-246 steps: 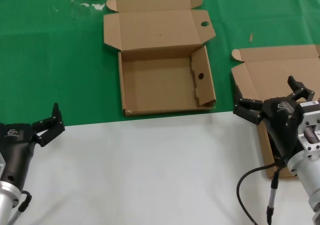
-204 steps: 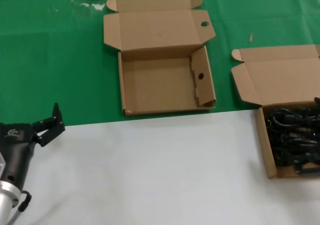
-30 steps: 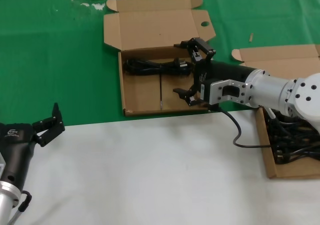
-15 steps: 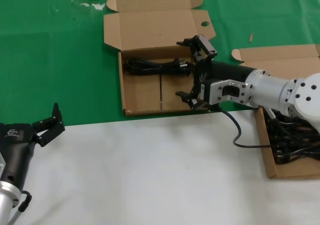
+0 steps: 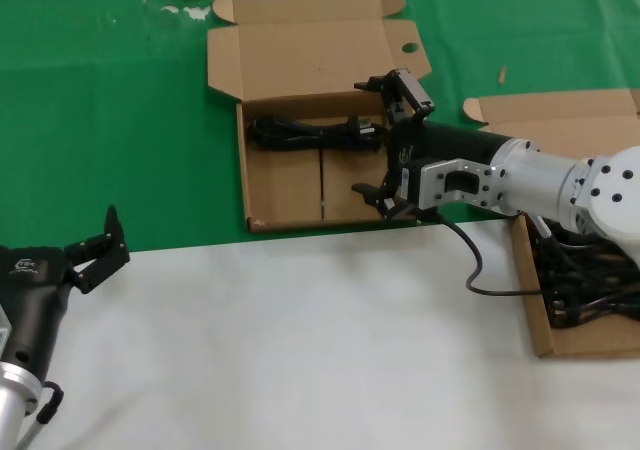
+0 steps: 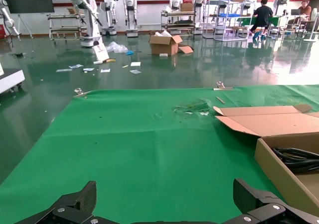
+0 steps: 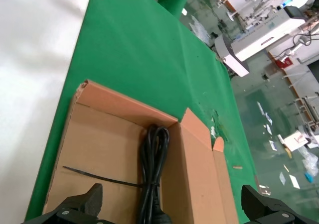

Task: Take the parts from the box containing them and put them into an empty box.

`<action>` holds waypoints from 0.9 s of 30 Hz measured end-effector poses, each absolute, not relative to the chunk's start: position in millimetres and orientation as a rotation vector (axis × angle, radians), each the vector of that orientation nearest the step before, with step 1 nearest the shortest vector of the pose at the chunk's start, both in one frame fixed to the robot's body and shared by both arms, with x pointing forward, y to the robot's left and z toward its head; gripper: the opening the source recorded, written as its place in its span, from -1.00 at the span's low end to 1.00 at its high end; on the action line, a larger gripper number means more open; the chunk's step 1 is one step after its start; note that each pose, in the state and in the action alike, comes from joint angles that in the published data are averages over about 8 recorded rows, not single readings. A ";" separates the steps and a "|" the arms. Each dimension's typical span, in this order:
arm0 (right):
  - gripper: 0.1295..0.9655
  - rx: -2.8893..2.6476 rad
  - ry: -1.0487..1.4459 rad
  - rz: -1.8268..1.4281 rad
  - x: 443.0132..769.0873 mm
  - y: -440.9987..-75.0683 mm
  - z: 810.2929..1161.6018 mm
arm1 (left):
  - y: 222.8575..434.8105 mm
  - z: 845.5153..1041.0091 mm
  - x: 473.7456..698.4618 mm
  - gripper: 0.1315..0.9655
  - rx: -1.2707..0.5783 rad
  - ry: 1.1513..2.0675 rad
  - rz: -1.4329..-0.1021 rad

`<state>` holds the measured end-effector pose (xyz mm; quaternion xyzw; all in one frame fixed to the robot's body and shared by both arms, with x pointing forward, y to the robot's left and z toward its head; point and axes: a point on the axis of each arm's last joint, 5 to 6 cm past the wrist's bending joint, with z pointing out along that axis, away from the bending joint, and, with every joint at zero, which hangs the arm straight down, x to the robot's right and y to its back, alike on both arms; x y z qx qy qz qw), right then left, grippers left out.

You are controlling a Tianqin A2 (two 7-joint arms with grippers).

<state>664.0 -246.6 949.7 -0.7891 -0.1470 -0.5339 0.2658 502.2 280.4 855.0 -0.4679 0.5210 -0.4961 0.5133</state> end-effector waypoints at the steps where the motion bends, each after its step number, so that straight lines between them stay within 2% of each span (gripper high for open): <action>1: 1.00 -2.128 -0.390 -1.442 663.5 -246.4 949.2 | 280.4 855.0 502.2 1.00 -1.125 1.253 -1.193; 27: 1.00 -1.895 0.113 -1.401 623.5 -242.2 912.7 | 280.4 855.0 502.2 1.00 -1.125 1.253 -1.193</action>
